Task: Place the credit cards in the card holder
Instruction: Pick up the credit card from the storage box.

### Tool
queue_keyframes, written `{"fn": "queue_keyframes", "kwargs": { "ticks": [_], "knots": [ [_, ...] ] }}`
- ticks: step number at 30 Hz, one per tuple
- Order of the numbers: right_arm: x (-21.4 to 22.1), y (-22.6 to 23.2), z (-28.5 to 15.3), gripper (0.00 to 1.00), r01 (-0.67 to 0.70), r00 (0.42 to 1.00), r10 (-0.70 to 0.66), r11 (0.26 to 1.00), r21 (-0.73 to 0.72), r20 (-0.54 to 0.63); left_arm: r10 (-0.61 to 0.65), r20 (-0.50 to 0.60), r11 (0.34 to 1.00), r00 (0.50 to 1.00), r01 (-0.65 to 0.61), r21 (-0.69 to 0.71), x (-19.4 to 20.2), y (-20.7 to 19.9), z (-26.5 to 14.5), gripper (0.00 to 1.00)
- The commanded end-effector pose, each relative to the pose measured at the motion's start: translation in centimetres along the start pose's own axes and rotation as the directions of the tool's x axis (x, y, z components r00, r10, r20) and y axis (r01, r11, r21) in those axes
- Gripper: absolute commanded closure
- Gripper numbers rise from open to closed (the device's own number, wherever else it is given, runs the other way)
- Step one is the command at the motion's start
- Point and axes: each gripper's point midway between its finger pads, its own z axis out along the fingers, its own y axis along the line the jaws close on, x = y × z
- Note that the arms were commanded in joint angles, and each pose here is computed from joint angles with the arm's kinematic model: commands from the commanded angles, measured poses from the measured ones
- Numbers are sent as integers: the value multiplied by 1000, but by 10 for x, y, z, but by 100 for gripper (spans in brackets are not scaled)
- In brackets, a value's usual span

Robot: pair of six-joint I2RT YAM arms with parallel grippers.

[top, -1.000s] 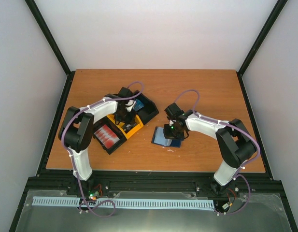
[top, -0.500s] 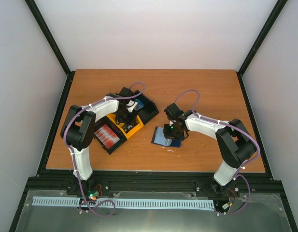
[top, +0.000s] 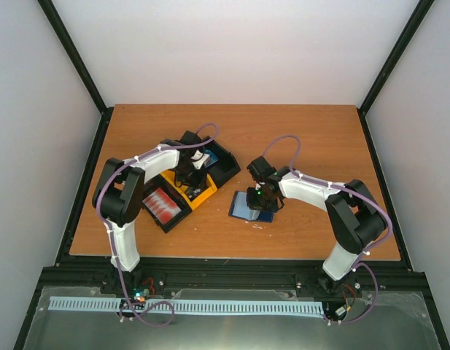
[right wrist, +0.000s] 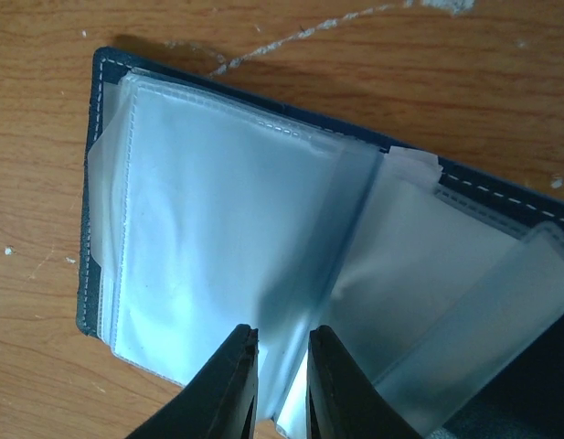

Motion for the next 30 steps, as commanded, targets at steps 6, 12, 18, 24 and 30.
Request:
{"fn": "queue_keyframes", "kwargs": {
  "ticks": [6,12,18,24,30],
  "knots": [
    [0,1,-3,82,8,1000,-8,1000,14,9,0,17,999,1000,0,35,-5,-9,-17,64],
    [0,2,0,82,14,1000,-14,1000,13,5,-14,34,989,999,19,-145,-11,24,-7,53],
    [1,0,1,82,17,1000,-17,1000,17,1,-13,-1,993,1000,13,-115,-5,22,6,50],
    [0,1,1,82,17,1000,-17,1000,19,4,-11,-11,999,1000,10,-53,1,10,0,59],
    [-1,1,3,82,16,1000,-16,1000,18,1,-12,2,999,1000,12,-30,1,2,-16,63]
  ]
}}
